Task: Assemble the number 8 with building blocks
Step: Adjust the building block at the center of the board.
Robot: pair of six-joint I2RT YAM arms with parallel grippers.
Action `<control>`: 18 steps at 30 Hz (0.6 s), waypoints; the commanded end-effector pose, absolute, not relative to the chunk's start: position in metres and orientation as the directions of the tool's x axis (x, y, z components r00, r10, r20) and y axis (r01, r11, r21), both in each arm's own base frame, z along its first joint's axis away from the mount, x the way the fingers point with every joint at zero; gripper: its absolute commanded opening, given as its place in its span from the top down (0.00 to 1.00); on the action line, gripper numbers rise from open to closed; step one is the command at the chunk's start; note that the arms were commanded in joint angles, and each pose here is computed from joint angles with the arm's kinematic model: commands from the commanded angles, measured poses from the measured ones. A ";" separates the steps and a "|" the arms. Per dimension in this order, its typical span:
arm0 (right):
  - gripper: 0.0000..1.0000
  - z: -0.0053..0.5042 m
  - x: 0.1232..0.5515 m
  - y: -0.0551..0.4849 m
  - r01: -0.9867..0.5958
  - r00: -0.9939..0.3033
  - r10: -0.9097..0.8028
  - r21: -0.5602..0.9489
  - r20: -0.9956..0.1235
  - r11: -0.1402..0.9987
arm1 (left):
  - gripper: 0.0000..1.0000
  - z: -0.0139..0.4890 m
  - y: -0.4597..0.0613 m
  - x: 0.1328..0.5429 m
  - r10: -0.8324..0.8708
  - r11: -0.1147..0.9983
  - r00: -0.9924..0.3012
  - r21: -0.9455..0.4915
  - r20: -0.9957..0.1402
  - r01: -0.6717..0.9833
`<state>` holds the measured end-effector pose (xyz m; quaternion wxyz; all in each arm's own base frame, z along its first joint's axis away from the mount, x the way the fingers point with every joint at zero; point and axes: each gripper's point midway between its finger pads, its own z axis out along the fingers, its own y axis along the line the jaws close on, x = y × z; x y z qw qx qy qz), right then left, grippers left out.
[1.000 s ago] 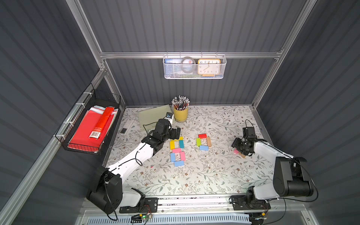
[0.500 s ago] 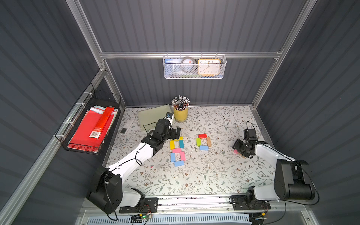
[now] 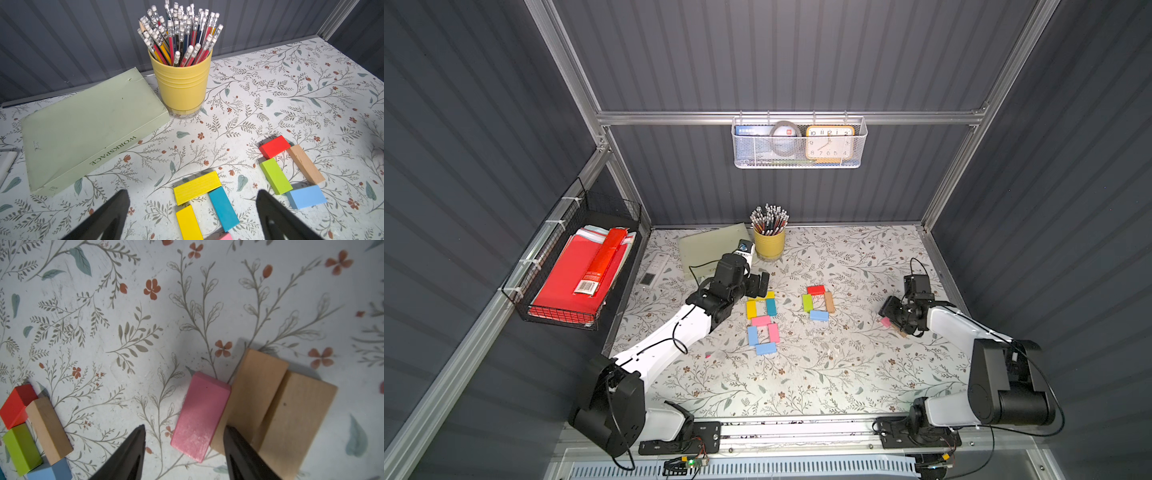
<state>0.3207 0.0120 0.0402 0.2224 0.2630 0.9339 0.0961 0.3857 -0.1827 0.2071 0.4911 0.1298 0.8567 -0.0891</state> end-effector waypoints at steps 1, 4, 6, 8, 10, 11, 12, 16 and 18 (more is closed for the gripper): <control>0.36 0.043 0.326 0.013 0.451 -0.760 0.542 0.310 -0.359 0.837 | 0.01 0.208 -0.182 0.386 0.123 0.951 -0.486 -0.037 -0.865 0.306; 0.36 0.043 0.326 0.013 0.451 -0.760 0.543 0.311 -0.357 0.836 | 0.01 0.208 -0.181 0.386 0.122 0.952 -0.485 -0.037 -0.866 0.305; 0.36 0.044 0.328 0.013 0.447 -0.760 0.541 0.315 -0.360 0.837 | 0.01 0.209 -0.181 0.386 0.121 0.952 -0.484 -0.037 -0.867 0.304; 0.36 0.046 0.328 0.014 0.447 -0.758 0.542 0.318 -0.362 0.836 | 0.01 0.209 -0.181 0.386 0.121 0.952 -0.484 -0.037 -0.867 0.304; 0.36 0.047 0.329 0.014 0.445 -0.756 0.544 0.322 -0.364 0.835 | 0.01 0.209 -0.181 0.386 0.121 0.952 -0.483 -0.037 -0.867 0.304; 0.36 0.047 0.329 0.014 0.446 -0.755 0.543 0.321 -0.366 0.836 | 0.01 0.209 -0.181 0.386 0.122 0.952 -0.484 -0.037 -0.866 0.304; 0.36 0.046 0.328 0.014 0.447 -0.757 0.543 0.319 -0.363 0.836 | 0.01 0.209 -0.181 0.386 0.121 0.952 -0.484 -0.037 -0.867 0.304; 0.36 0.041 0.327 0.013 0.450 -0.761 0.543 0.313 -0.356 0.836 | 0.01 0.207 -0.181 0.387 0.123 0.952 -0.487 -0.036 -0.865 0.304; 0.36 0.040 0.327 0.015 0.448 -0.761 0.544 0.319 -0.353 0.835 | 0.01 0.207 -0.182 0.386 0.123 0.952 -0.486 -0.036 -0.865 0.305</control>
